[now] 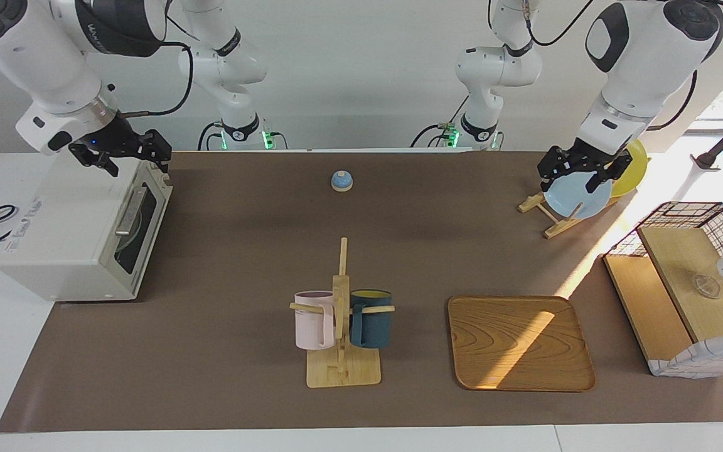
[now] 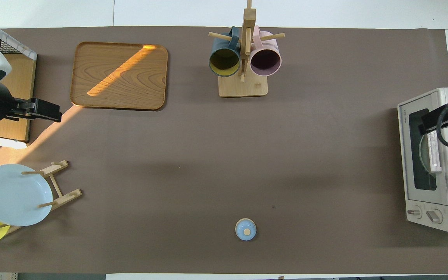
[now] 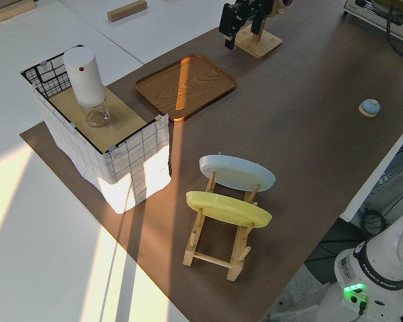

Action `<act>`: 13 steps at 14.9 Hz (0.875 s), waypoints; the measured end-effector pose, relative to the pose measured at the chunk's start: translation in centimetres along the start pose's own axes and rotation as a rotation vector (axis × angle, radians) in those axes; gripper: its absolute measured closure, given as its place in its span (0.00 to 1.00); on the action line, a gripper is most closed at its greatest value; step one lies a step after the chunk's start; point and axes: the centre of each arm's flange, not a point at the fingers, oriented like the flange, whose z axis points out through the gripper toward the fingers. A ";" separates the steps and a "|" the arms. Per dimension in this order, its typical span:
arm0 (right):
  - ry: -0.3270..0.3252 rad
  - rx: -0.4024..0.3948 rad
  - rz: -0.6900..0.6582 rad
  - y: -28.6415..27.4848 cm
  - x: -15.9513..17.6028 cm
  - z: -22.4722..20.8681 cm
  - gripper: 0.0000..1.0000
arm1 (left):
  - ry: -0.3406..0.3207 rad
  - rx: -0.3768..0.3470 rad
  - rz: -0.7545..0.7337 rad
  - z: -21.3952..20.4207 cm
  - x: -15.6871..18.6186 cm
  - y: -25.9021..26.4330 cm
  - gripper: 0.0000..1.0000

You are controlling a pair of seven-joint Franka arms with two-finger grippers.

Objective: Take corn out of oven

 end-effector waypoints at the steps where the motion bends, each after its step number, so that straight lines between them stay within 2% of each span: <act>1: 0.000 0.000 0.000 0.0 0.0 0.0 0.00 | 0.000 0.000 0.000 0.0 0.0 0.0 0.00; 10: 0.010 -0.001 0.002 0.2 0.3 0.6 0.00 | 0.000 0.000 0.000 0.0 0.0 0.0 0.00; 11: 0.010 0.000 0.006 0.4 0.3 0.9 0.08 | 0.000 0.000 0.000 0.0 0.0 0.0 0.00; 13: 0.009 0.001 0.011 0.8 0.3 1.3 0.30 | 0.000 0.000 0.000 0.0 0.0 0.0 0.00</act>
